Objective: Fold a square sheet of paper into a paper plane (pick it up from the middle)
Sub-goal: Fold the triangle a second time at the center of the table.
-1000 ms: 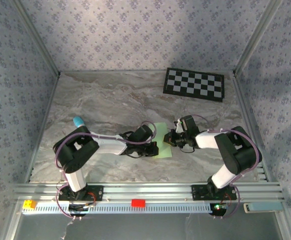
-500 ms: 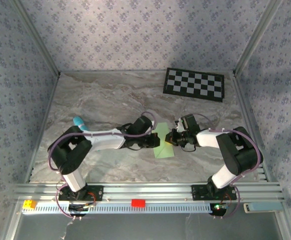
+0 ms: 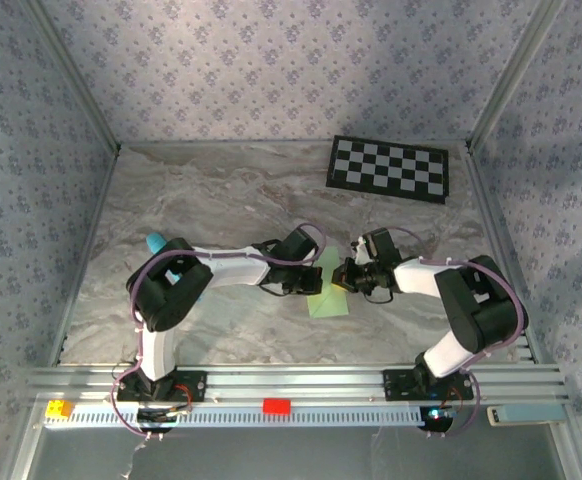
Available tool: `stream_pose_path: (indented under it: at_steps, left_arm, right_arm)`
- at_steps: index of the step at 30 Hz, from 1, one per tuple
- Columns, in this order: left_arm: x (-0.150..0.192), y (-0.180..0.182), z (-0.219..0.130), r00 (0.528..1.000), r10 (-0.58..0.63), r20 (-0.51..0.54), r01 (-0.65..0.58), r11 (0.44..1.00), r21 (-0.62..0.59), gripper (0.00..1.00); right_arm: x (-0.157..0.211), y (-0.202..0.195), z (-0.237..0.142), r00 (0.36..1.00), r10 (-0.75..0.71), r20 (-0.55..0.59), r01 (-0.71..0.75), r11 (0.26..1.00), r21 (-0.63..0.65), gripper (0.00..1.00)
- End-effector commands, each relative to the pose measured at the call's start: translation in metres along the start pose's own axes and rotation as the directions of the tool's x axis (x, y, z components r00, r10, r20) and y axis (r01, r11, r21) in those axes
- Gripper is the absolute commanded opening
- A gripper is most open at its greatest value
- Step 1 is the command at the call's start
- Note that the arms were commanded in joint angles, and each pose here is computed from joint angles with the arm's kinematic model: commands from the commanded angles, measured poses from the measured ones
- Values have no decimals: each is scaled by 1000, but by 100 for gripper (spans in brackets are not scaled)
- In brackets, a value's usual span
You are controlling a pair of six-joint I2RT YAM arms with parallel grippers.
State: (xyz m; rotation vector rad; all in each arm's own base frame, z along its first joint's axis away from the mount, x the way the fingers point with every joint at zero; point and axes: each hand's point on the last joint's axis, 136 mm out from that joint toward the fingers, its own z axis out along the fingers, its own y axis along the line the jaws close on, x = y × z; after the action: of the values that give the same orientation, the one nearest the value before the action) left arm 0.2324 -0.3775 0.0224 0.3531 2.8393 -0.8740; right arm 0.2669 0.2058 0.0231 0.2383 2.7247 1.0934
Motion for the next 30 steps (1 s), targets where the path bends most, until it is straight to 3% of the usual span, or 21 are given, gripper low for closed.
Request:
stream_pose_path:
  at_steps: [1,7,10,15,30]
  left_arm:
    - [14,19,6,999,-3,-37,2,999,-50,0]
    - [18,21,6,999,-13,-37,11,999,-43,0]
    - [17,21,5,999,-16,-28,14,999,-40,0]
    - [16,19,5,1000,-13,-27,12,999,-37,0]
    - [17,19,6,999,-9,-37,8,999,-35,0]
  right_arm:
    - [-5,11,-14,999,-26,26,26,1000,1,11]
    - [5,9,-43,997,-30,67,27,998,55,19]
    - [14,13,-49,997,-19,72,18,1000,26,8]
    - [24,27,-36,999,-4,37,7,998,-67,0]
    - [43,29,-1,996,8,-89,-17,995,-103,0]
